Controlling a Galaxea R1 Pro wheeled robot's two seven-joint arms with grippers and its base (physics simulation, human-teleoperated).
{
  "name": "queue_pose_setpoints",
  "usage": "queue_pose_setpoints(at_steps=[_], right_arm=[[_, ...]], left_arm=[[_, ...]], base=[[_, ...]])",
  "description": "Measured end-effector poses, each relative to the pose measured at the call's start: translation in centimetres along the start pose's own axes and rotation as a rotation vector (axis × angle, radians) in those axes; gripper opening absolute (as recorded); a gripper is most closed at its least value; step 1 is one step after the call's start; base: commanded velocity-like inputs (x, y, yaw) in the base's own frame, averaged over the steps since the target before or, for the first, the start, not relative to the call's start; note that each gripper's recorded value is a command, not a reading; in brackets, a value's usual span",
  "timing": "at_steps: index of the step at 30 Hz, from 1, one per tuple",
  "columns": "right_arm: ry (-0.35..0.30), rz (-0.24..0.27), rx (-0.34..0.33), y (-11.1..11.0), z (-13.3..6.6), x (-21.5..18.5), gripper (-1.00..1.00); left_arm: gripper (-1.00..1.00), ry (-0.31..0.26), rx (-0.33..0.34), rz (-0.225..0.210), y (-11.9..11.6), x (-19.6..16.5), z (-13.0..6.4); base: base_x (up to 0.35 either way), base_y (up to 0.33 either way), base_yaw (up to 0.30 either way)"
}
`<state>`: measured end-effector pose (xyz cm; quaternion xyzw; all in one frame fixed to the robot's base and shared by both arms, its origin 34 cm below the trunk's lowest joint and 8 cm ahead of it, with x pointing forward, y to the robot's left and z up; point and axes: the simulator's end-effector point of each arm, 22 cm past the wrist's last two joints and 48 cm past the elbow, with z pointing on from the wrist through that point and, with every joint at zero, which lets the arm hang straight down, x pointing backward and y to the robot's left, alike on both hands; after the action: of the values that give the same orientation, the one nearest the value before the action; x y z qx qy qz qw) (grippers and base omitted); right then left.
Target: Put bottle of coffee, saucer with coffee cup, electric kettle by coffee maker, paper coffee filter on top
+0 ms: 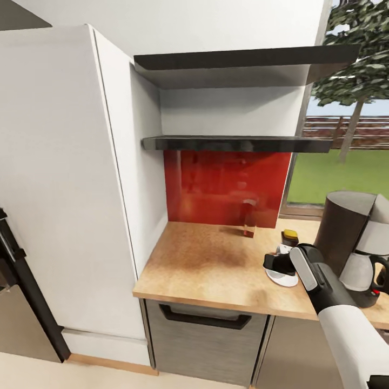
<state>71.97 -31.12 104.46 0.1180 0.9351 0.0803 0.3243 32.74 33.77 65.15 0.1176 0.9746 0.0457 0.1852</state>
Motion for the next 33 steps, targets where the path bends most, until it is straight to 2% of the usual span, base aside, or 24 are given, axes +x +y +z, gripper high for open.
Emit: queue_pose_setpoints(at_steps=[5, 11, 18, 24, 33], right_arm=[[0.0, -0.002, 0.006, -0.2, 0.0, 0.0, -1.0], [0.001, -0.003, 0.008, -0.2, 0.0, 0.1, -1.0], [0.001, -0.003, 0.008, -0.2, 0.0, 0.0, -1.0], [0.054, 0.011, 0.018, -0.9, 1.1, 1.9, -1.0], [0.061, 0.011, 0.018, -0.8, 1.2, 2.2, -1.0]], left_arm=[[1.0, 0.01, 0.004, 0.001, -0.3, 1.0, -0.1], [1.0, 0.012, 0.005, 0.002, -0.4, 1.1, -0.2], [1.0, 0.011, 0.005, 0.001, -0.4, 1.1, -0.2], [1.0, 0.013, 0.005, 0.001, -0.4, 1.1, -0.2], [1.0, 0.014, 0.005, 0.001, -0.4, 1.2, -0.2]], base=[[0.077, 0.003, 0.0], [0.27, 0.0, -0.01], [0.088, 0.0, -0.202], [0.003, 0.0, -0.059], [0.066, 0.0, -0.172]])
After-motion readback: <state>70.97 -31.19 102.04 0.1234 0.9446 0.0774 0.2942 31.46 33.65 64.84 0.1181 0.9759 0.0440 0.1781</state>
